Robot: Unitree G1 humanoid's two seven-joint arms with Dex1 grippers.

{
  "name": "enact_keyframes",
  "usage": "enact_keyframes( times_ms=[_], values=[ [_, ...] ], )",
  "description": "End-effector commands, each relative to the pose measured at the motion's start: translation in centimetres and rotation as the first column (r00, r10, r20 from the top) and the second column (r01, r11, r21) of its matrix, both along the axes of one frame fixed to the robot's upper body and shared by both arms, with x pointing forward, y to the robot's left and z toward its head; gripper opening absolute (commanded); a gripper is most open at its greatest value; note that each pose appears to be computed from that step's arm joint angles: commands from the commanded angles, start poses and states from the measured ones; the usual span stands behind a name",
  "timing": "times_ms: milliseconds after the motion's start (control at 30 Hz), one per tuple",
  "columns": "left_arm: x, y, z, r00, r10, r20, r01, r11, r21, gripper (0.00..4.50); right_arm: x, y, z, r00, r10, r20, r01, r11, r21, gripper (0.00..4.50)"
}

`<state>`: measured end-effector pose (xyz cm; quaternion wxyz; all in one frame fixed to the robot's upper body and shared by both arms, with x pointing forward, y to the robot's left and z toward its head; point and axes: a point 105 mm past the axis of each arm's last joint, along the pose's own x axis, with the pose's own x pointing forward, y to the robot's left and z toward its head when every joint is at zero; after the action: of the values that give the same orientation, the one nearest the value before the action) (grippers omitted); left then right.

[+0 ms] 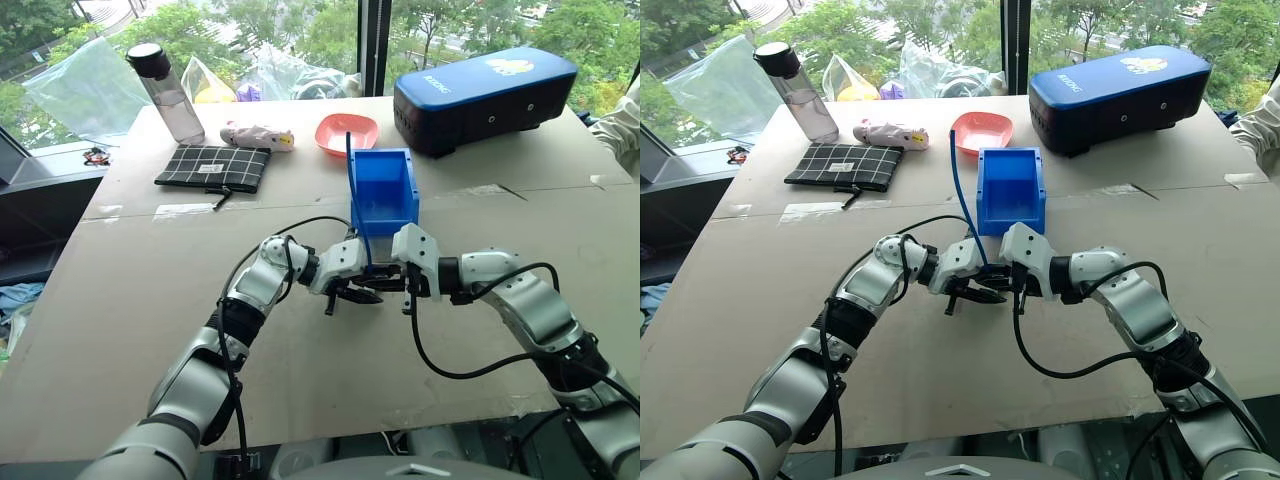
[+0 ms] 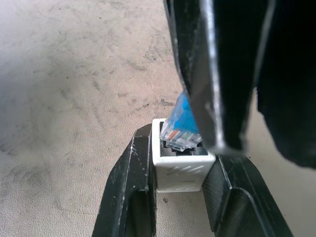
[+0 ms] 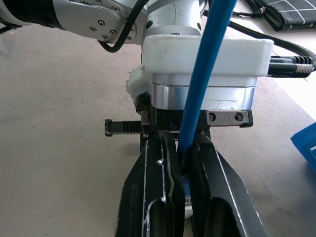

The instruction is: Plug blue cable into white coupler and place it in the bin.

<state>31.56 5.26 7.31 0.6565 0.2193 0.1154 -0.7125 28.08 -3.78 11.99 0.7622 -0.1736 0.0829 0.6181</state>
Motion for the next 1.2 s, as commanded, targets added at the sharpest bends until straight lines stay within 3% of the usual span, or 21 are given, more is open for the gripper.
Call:
enact_keyframes(
  times_ms=[33,267,800,1200],
  values=[
    [0.4,-0.6,2.0,0.998,-0.017,0.066,0.020,0.999,-0.049,0.61,0.1,-2.3,-4.1,0.990,-0.091,-0.108,0.076,0.987,-0.139,0.00],
    [0.3,-0.6,2.1,0.998,-0.018,0.066,0.021,0.998,-0.051,0.61,0.7,-2.9,-4.2,0.989,-0.107,-0.104,0.091,0.985,-0.147,0.00],
    [0.2,-0.4,2.0,0.998,-0.017,0.065,0.020,0.999,-0.049,0.61,0.3,-2.3,-2.7,0.992,0.043,-0.116,-0.060,0.988,-0.144,0.00],
    [-0.2,-0.5,2.0,0.998,-0.018,0.067,0.022,0.998,-0.052,0.61,0.8,-1.6,1.7,0.998,0.055,-0.034,-0.058,0.995,-0.079,0.00]
  ],
)
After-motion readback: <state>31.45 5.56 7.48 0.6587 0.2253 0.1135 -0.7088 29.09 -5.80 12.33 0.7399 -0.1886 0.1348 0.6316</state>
